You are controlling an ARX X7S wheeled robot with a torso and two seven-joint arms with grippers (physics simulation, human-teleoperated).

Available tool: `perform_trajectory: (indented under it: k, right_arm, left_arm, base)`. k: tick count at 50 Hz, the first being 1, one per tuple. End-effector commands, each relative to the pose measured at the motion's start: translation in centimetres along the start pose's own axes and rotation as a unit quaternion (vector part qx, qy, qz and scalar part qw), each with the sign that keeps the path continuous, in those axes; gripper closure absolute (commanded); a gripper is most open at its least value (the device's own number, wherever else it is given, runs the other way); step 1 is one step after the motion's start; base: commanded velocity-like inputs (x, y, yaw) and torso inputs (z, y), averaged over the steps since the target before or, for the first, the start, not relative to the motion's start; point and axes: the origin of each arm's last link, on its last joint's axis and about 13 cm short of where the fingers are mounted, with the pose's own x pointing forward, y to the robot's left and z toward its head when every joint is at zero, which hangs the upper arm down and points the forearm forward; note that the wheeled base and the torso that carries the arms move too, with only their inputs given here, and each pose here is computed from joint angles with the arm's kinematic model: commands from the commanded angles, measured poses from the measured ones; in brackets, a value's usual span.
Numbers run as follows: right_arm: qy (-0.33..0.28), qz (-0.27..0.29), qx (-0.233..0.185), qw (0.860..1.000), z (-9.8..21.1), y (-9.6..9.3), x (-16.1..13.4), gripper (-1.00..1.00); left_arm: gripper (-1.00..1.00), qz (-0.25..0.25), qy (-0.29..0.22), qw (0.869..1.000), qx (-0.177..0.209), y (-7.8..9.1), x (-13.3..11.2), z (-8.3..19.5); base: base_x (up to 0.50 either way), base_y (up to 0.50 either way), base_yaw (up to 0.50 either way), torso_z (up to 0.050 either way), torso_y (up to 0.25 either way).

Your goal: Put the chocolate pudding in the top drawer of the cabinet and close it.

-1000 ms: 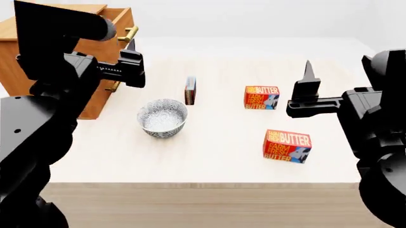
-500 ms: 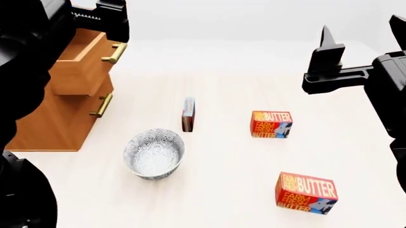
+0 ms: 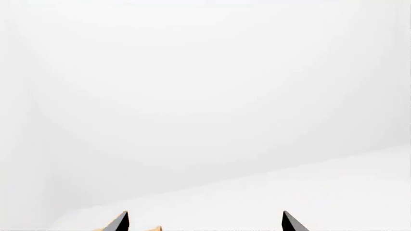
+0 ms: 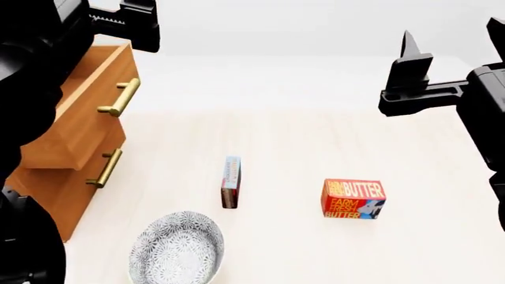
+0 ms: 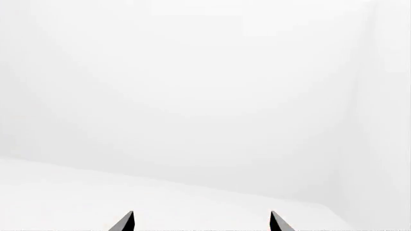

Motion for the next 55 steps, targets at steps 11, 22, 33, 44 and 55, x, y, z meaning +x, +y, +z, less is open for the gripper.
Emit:
perform_trajectory:
  k: [11, 22, 33, 44, 55]
  right_arm:
    - [0.003, -0.004, -0.003, 1.000, -0.5, 0.1, 0.2, -1.00]
    - [0.035, -0.020, -0.013, 0.999, -1.2, 0.3, 0.7, -1.00]
    - [0.040, -0.019, -0.011, 0.999, -1.4, 0.4, 0.7, -1.00]
    - [0.044, -0.022, -0.010, 0.999, -1.7, 0.5, 0.9, -1.00]
    - [0.050, -0.017, -0.010, 0.999, -2.1, 0.9, 1.1, -1.00]
  left_arm:
    - [-1.00, 0.008, 0.021, 1.000, -0.008, 0.5, 1.2, -0.5]
    - [-1.00, 0.049, 0.092, 0.994, -0.033, 1.7, 4.6, -0.2]
    - [-1.00, 0.078, 0.161, 0.984, -0.025, 2.5, 7.8, -1.2]
    - [-1.00, 0.118, 0.223, 0.967, -0.044, 3.5, 10.6, -3.9]
    - [-1.00, 0.139, 0.258, 0.955, -0.051, 3.9, 11.9, -5.6]
  base:
    - [0.41, 0.00, 0.00, 0.000, 0.000]
    - [0.00, 0.00, 0.00, 0.000, 0.000]
    - [0.00, 0.00, 0.00, 0.000, 0.000]
    - [0.00, 0.00, 0.00, 0.000, 0.000]
    - [0.00, 0.00, 0.00, 0.000, 0.000]
